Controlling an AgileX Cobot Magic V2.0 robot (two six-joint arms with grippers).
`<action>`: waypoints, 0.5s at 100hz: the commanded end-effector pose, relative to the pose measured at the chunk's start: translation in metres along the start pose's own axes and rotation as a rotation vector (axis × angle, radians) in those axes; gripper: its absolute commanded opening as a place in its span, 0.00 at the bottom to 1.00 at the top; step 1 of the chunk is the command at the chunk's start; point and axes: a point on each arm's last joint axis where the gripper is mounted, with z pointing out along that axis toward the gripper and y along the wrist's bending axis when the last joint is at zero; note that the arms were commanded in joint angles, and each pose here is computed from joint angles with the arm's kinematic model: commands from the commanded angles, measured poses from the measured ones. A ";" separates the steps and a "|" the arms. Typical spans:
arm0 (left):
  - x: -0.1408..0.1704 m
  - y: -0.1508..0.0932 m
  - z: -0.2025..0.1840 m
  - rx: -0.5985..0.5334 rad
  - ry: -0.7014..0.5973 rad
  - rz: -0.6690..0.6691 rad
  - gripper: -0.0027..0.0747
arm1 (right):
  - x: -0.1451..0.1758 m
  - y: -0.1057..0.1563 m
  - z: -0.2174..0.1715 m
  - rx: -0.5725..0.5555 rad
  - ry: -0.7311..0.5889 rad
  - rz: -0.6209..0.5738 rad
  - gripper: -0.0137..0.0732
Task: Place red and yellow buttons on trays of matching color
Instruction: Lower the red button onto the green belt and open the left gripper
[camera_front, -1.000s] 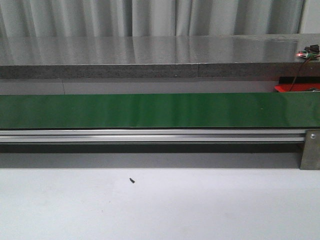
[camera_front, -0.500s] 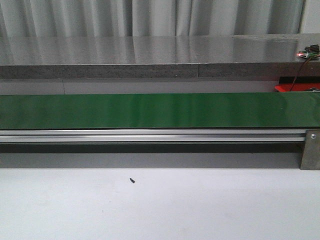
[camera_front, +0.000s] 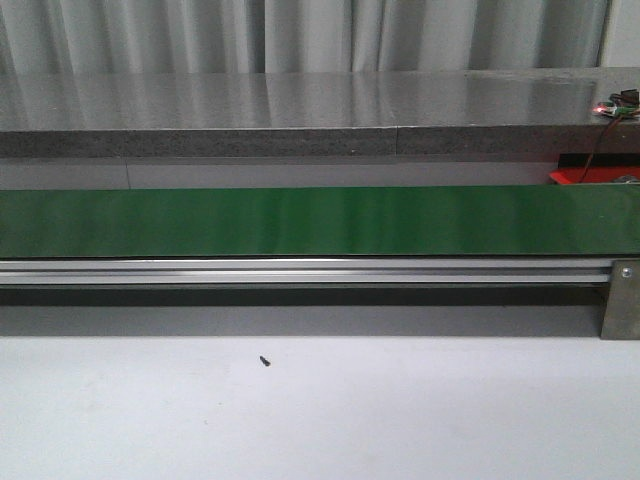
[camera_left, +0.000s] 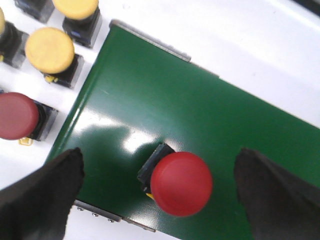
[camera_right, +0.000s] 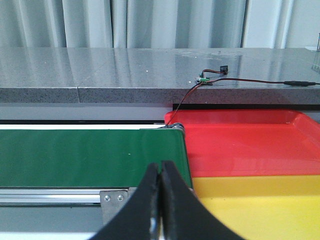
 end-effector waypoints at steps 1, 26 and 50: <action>-0.010 -0.005 -0.049 0.037 -0.175 -0.002 0.82 | -0.014 0.001 -0.002 -0.010 -0.106 -0.009 0.09; -0.007 0.044 -0.083 -0.125 -0.193 -0.025 0.82 | -0.014 0.001 -0.002 -0.010 -0.106 -0.009 0.09; -0.006 0.095 -0.084 -0.235 -0.151 -0.056 0.82 | -0.014 0.001 -0.002 -0.010 -0.106 -0.009 0.09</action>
